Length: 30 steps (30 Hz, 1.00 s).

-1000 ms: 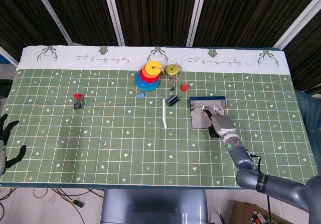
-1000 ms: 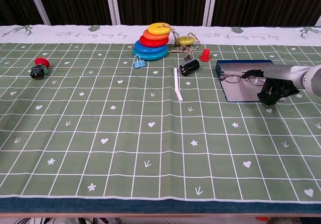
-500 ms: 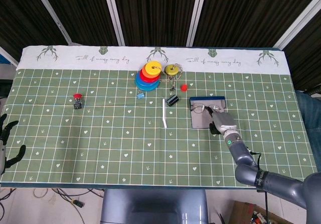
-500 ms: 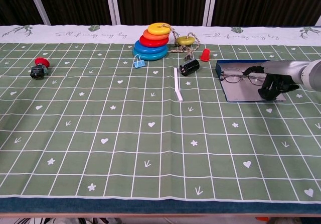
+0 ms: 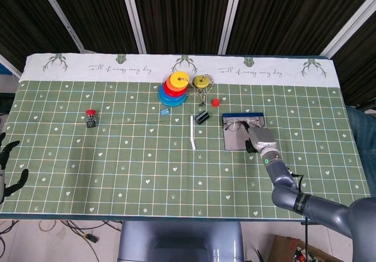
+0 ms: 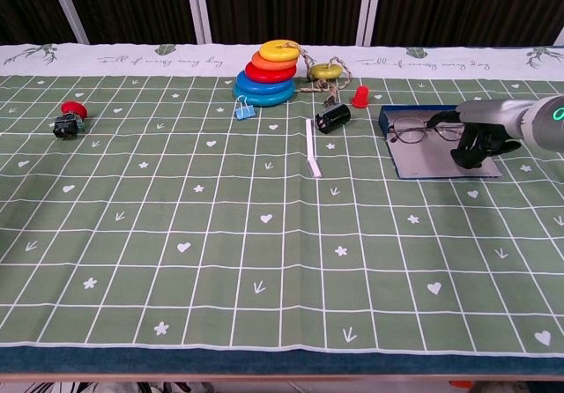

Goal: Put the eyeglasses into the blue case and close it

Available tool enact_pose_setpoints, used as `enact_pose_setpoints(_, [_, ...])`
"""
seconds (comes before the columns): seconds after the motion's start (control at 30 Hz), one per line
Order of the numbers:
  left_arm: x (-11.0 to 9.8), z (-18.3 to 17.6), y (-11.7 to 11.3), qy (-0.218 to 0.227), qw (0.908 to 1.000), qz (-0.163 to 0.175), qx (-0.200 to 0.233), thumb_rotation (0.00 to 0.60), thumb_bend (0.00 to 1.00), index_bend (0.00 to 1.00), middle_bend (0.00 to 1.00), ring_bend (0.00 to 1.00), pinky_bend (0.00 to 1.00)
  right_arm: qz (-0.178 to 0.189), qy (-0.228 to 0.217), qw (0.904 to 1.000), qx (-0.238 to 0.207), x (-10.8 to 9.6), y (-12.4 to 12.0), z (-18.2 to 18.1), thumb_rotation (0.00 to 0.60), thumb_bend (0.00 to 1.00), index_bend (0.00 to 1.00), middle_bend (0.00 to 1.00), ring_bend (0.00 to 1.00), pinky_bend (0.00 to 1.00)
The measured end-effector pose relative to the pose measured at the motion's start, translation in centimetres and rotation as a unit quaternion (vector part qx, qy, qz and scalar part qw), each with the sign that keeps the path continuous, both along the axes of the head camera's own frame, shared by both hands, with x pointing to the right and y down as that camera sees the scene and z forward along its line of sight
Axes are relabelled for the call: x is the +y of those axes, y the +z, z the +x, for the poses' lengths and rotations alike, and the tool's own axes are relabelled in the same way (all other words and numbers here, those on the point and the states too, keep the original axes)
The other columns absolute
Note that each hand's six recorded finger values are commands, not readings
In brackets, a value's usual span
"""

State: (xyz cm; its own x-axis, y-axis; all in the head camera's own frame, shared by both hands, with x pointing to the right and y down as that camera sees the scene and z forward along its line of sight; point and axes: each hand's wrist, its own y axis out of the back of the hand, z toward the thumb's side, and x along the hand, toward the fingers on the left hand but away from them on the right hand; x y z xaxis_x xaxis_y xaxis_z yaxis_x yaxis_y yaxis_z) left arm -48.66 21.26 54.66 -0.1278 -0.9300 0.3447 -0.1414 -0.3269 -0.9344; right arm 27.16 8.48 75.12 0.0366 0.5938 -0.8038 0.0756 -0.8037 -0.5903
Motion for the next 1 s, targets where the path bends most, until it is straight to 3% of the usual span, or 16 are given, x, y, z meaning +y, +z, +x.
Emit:
enact_pose_setpoints(0.43, [0.0,0.0,0.0,0.000,1.0000,-0.001,0.001,0.600,0.34,0.18,0.00,0.00,0.00,0.010,0.016,0.9997,0.017,-1.6,0.4,0.6,0.600,0.71,0.00,0.75,0.87,0.95])
enact_pose_setpoints(0.77, [0.0,0.0,0.0,-0.002,1.0000,-0.001,0.002,0.600,0.34,0.19,0.00,0.00,0.00,0.009,0.022,0.9996,0.015,-1.7,0.4,0.5,0.600,0.71,0.00,0.75,0.87,0.95])
enact_pose_setpoints(0.9, [0.1,0.0,0.1,-0.002,1.0000,-0.003,0.002,0.600,0.34,0.19,0.00,0.00,0.00,0.010,0.021,0.9997,0.004,-1.5,-0.1,0.1,0.600,0.62,0.00,0.68,0.82,0.92])
enact_pose_setpoints(1.0, [0.1,0.0,0.1,-0.001,1.0000,-0.005,0.001,0.600,0.34,0.19,0.00,0.00,0.00,0.012,0.016,0.9998,-0.009,-1.2,-0.9,-0.3,0.600,0.46,0.00,0.51,0.66,0.75])
